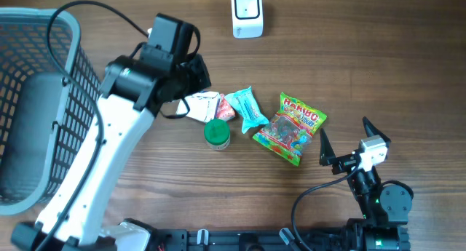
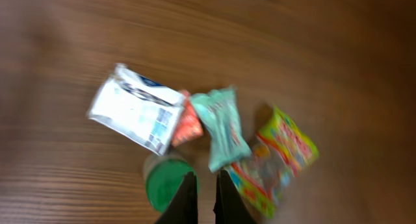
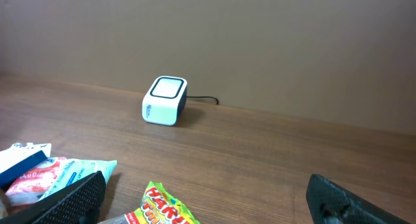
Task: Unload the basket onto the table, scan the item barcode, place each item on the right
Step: 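Carry white packet out and release it left of red box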
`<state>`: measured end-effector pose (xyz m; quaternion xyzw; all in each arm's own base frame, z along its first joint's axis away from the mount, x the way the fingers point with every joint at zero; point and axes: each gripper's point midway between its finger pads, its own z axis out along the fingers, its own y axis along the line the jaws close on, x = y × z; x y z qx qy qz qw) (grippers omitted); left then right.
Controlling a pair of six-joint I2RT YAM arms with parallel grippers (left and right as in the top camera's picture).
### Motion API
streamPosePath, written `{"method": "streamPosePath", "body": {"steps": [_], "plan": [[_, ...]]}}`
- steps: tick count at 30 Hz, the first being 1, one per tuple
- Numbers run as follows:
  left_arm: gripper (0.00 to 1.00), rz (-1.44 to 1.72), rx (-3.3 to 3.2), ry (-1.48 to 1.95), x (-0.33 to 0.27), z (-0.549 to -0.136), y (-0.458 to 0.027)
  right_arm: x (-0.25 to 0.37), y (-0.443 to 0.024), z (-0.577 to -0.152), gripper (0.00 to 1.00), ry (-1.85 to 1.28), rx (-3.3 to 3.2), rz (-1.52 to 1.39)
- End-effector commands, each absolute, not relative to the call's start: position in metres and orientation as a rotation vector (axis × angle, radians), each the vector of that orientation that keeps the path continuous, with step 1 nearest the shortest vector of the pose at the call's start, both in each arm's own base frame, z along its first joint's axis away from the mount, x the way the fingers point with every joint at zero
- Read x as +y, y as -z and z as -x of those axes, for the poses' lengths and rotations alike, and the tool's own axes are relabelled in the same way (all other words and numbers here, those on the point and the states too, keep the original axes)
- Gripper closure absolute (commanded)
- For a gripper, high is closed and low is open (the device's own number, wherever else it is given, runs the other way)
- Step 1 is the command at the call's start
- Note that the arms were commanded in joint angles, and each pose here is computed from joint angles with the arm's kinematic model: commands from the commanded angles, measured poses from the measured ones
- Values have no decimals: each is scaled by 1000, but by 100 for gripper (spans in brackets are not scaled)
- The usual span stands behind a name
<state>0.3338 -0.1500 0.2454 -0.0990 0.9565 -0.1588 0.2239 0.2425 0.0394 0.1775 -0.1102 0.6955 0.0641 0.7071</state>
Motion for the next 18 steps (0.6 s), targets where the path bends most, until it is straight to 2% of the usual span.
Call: {"method": "streamPosePath", "body": {"steps": [1,8,13,18], "plan": [[96,-144,2661,630,-179,-308,-257,40,-179,-242,0,-152,1541,233],[96,-128,2719,626,-176,-298,-250,40,-179,-242,0,-152,1541,233],[96,320,2743,531,-155,-304,-244,40,-179,-242,0,-151,1541,233],[96,434,2770,538,-154,-298,-240,40,-179,-242,0,-152,1541,233]]}}
